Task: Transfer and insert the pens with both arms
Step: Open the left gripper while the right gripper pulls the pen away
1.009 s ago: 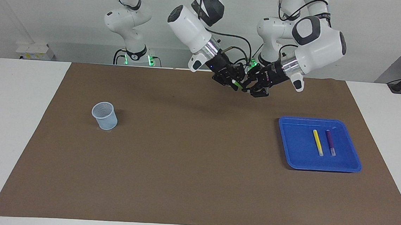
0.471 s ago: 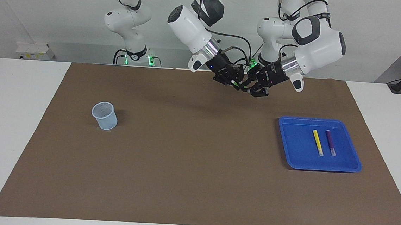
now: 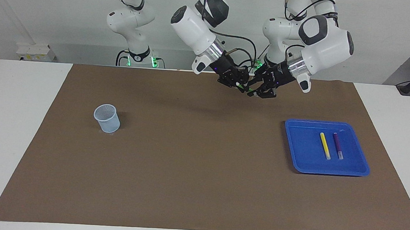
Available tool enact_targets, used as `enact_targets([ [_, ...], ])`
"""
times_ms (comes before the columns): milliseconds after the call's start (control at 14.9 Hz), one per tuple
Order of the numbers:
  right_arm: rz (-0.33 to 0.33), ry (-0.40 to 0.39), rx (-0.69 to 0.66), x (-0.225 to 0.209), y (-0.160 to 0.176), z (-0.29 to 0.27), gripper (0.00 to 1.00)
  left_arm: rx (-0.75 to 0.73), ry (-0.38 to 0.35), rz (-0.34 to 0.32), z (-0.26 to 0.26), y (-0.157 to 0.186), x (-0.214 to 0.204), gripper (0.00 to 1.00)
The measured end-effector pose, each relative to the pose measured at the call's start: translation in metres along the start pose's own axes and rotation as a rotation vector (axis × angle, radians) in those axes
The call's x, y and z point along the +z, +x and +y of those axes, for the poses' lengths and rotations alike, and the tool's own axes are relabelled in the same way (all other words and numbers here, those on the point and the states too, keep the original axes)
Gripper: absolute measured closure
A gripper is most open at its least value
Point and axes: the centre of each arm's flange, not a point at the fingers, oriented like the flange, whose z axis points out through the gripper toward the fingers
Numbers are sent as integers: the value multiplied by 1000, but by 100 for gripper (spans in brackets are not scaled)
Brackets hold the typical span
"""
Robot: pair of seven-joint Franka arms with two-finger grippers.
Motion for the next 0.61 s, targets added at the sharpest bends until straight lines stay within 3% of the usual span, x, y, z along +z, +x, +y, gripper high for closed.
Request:
enact_targets([
  [269,-64,-66,-89,-15,40,27,81,5,-4,0,-2,-1,-2,50],
  [336,-83,-97,-123,-25,56,38,81,5,-4,1,-2,0,-2,50],
  [403,-96,-144,-166,-36,71,49,81,15,-4,5,-2,0,-2,57],
  [605,-145,-279,-284,-77,110,83,81,129,4,59,-2,8,-2,60],
])
